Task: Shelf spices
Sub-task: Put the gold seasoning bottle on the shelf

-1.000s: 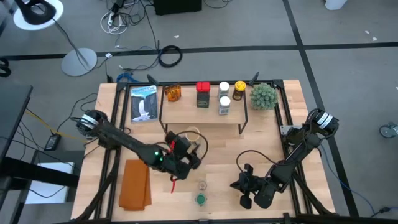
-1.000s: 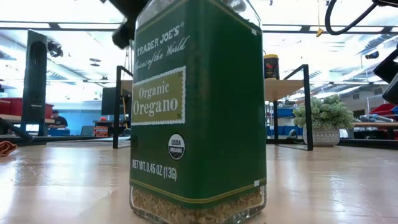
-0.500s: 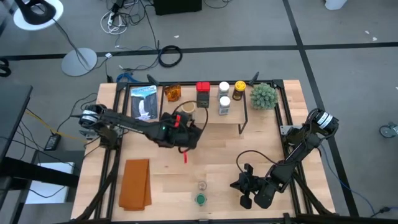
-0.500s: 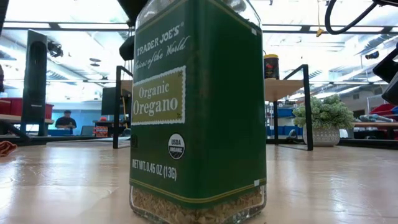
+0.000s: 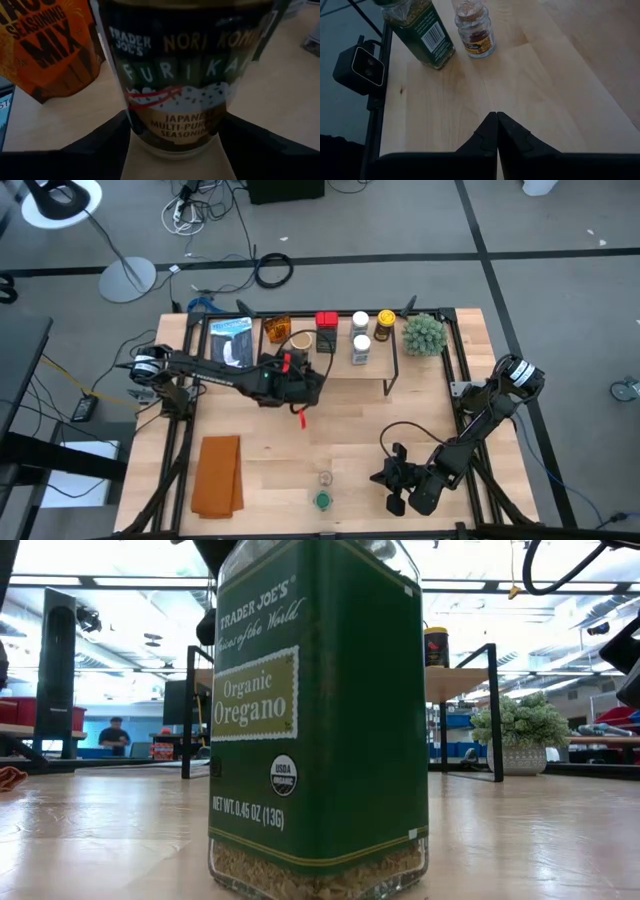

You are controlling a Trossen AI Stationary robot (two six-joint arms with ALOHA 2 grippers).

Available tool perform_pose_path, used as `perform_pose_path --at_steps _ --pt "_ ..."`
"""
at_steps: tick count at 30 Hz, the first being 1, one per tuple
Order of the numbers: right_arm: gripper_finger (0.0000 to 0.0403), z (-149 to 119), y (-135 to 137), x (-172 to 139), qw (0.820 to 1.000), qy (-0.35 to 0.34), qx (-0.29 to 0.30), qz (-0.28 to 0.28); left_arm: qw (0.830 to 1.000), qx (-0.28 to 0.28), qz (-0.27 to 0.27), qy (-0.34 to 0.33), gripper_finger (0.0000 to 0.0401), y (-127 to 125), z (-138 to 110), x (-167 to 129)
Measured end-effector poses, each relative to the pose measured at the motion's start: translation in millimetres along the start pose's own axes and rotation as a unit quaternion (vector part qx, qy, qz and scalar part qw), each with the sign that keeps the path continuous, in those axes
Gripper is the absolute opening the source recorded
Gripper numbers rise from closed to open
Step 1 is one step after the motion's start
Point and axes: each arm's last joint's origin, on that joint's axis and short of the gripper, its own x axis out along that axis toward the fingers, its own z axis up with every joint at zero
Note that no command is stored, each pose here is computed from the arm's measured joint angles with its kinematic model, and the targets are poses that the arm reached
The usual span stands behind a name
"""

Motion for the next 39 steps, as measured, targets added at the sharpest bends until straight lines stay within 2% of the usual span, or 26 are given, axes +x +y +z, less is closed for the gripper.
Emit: perform_pose_path --at_steps 7,14,22,29,39 --pt "0.0005 -0.1 0.1 0.0 1.000 0.002 -0.003 0.001 1.000 0.004 -0.001 0.002 0.0291 -0.1 -0.1 -0.1" --pt "0.0002 -0.1 0.1 0.0 1.000 0.002 -0.003 0.002 0.999 0.040 -0.007 0.005 0.0291 -1.1 -0.5 -0.7" --pt "0.0005 -0.1 0.1 0.0 1.000 0.002 -0.003 0.002 0.999 0.041 -0.007 0.006 0.0292 -0.9 -0.2 -0.2" --pt "0.0003 -0.1 0.1 0.0 1.000 0.002 -0.003 0.002 0.996 0.092 -0.008 0.005 0.0292 -1.0 -0.1 -0.2" --pt "0.0002 -0.1 0.1 0.0 1.000 0.002 -0.003 0.002 0.998 0.067 -0.012 0.003 0.0292 -2.4 0.7 -0.1"
